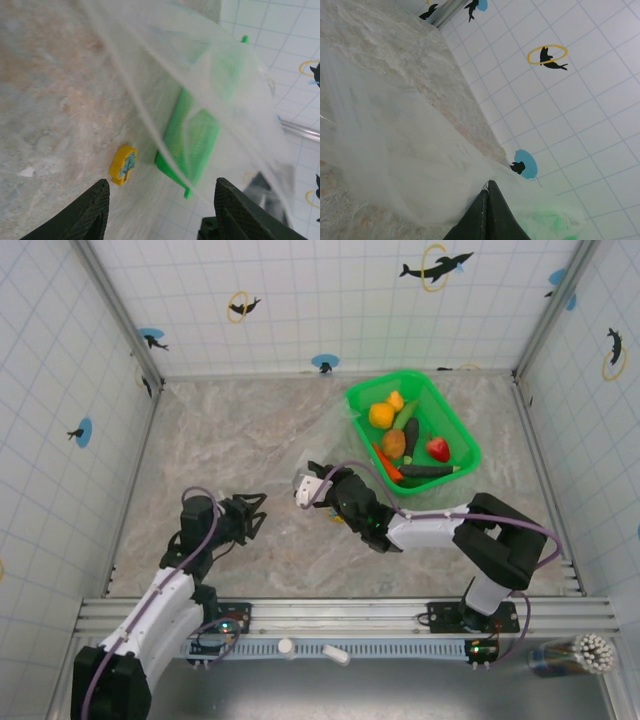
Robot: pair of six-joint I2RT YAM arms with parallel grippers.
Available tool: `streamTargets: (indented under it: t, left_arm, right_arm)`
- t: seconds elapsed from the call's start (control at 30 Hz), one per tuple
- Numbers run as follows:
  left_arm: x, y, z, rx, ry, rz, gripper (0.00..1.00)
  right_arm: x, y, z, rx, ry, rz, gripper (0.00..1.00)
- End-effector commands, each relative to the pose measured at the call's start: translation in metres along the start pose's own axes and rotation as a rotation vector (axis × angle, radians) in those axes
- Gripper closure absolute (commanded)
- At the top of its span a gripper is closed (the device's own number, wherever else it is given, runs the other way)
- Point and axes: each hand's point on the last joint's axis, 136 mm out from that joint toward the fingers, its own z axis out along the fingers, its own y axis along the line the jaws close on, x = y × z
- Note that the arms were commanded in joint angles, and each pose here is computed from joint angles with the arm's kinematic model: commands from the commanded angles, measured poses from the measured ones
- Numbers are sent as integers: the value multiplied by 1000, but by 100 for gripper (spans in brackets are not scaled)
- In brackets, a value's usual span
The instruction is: Place the food in the zip-top bag and seal the zipper
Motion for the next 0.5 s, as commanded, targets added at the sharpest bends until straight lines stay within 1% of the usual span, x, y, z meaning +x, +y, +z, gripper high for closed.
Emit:
streamTargets:
  t: [0.0, 0.2, 0.3, 0.37, 0.43, 0.47]
  left_arm:
    - [-5, -17, 2, 91, -22, -43, 40]
    - [-9, -29, 7, 132, -30, -28, 38]
    - [-6, -31, 12, 139, -9, -24, 38]
    - [-1, -33, 17, 143, 11, -21, 43]
    - [3, -36, 20, 143, 21, -9, 52]
    - [3, -38, 21, 142, 20, 1, 60]
  right_arm:
    - [-15, -7, 4, 24, -29, 42, 100]
    - [-18, -1, 0, 7, -34, 40, 100]
    - [-18, 3, -2, -2, -31, 42, 100]
    - [-17, 5, -3, -5, -28, 43, 100]
    - [-16, 6, -4, -4, -25, 45, 100]
    - [-15, 6, -5, -6, -23, 47, 100]
